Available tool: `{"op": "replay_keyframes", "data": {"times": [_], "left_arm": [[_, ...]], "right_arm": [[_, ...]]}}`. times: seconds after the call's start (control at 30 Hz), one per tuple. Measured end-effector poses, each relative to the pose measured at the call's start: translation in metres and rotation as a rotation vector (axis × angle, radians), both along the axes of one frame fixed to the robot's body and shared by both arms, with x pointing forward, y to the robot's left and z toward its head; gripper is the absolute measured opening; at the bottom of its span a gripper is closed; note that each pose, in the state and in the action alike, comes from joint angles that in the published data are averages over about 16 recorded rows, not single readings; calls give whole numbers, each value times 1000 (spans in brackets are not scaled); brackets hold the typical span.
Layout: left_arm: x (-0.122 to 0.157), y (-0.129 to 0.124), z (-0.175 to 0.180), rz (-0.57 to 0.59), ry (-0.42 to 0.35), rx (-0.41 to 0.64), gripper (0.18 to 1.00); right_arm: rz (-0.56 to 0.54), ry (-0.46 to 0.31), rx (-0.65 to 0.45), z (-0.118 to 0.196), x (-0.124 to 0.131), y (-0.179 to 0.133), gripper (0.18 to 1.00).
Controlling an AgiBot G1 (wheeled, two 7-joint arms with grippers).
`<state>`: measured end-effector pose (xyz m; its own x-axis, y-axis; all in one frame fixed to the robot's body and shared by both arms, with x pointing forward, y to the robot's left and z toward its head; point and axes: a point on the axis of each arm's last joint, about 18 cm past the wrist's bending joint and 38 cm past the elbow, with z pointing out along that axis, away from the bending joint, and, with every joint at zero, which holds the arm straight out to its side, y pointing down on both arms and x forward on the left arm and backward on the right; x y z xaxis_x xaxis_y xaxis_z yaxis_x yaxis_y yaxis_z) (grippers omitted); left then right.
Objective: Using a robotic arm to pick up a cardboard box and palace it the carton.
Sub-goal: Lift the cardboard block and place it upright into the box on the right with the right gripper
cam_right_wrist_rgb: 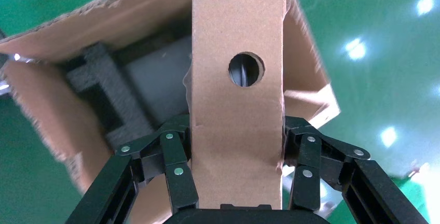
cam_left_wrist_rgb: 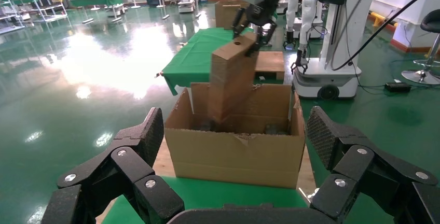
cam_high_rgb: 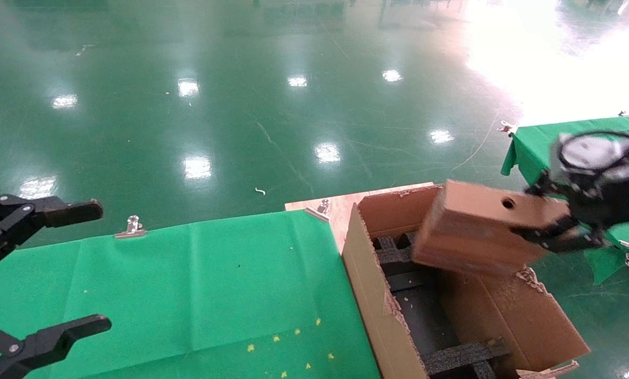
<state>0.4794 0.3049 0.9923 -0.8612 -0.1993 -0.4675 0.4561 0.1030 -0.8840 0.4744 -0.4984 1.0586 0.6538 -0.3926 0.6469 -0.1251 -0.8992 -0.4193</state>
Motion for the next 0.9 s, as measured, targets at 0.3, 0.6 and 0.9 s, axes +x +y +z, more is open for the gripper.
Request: {"op": "replay_keyframes", "data": {"times": [0.3,0.6,0.9], "left_arm": [[0,0,0,0,0,-1,1001],[0,0,0,0,0,-1,1001],[0,0,0,0,0,-1,1001]], "right_arm": [[-40,51,22,-25,-13,-14,392],[-45,60,47,-31,-11,-12,391],[-190,62,177,-45,0,-20,389]]}}
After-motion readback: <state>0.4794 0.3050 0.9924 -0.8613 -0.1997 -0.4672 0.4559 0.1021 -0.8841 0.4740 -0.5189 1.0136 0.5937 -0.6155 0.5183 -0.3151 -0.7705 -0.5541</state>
